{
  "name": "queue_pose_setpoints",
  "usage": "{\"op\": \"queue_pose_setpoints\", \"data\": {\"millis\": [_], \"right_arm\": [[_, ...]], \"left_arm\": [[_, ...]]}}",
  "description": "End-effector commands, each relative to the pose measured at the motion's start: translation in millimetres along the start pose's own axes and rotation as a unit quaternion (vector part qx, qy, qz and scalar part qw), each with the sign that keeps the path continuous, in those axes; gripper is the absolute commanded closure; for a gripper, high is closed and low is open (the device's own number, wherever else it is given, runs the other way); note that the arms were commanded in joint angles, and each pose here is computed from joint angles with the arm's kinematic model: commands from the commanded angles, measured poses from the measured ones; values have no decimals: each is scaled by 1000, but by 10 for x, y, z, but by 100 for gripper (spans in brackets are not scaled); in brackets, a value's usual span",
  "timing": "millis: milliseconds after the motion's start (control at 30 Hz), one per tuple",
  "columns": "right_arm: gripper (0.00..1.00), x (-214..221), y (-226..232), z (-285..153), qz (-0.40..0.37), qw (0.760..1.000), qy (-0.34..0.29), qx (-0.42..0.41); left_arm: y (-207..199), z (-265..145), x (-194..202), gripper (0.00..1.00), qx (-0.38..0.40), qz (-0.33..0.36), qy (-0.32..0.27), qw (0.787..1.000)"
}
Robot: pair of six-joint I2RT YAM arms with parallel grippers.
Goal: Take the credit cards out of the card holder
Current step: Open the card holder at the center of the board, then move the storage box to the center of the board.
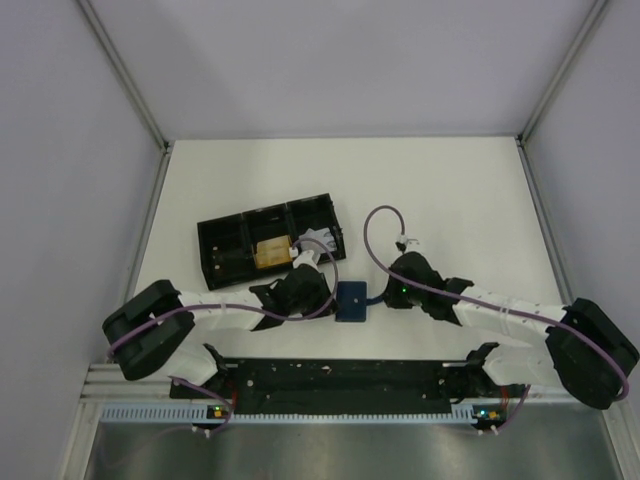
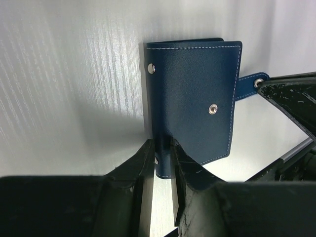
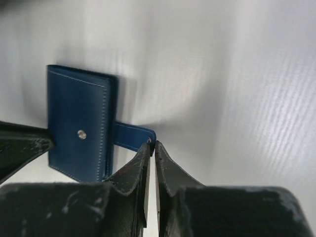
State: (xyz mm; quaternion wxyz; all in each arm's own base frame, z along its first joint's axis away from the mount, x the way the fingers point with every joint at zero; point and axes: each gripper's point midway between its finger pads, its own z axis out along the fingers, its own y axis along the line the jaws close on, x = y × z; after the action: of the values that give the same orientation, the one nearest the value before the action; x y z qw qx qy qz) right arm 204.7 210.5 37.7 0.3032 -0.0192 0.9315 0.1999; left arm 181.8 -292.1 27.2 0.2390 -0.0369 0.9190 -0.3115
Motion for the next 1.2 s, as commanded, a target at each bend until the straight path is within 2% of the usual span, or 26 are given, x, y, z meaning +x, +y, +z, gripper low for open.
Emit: {"op": "queue_pose_setpoints", "data": {"millis": [0,100,200,367,567,667,833,1033,1167], "right_arm": [[90,32,-354,43,61,995,-9,75],[81,51,-452,58,65,994,-2,90],[74,-59,-370,21,45,996,-2,82],[57,-337,-45,-205,3,1000,-21,21],[41,-534,272,-404,-29,998,-35,-49],[33,-542,307,-429,-41,997,-35,-59],[19,-544,381,-475,-61,994,-31,-81],[16,-662,434,-580,-93,990,-50,-91],[15,-741,434,-645,-108,988,-68,-90]], "left_arm": [[56,0,-5,77,-16,10,-5,1000],[40,-18,-17,76,-12,10,-8,1000],[-11,-46,-40,70,-3,6,-11,1000],[-124,-246,-255,49,3,2,-51,999],[69,-611,-660,26,-62,13,-123,990],[350,-858,-917,20,-118,6,-155,981],[771,-1352,-1415,12,-201,-1,-224,954],[1131,-1545,-1943,5,-266,-20,-241,933],[1241,-1362,-2236,3,-296,-13,-204,933]]}}
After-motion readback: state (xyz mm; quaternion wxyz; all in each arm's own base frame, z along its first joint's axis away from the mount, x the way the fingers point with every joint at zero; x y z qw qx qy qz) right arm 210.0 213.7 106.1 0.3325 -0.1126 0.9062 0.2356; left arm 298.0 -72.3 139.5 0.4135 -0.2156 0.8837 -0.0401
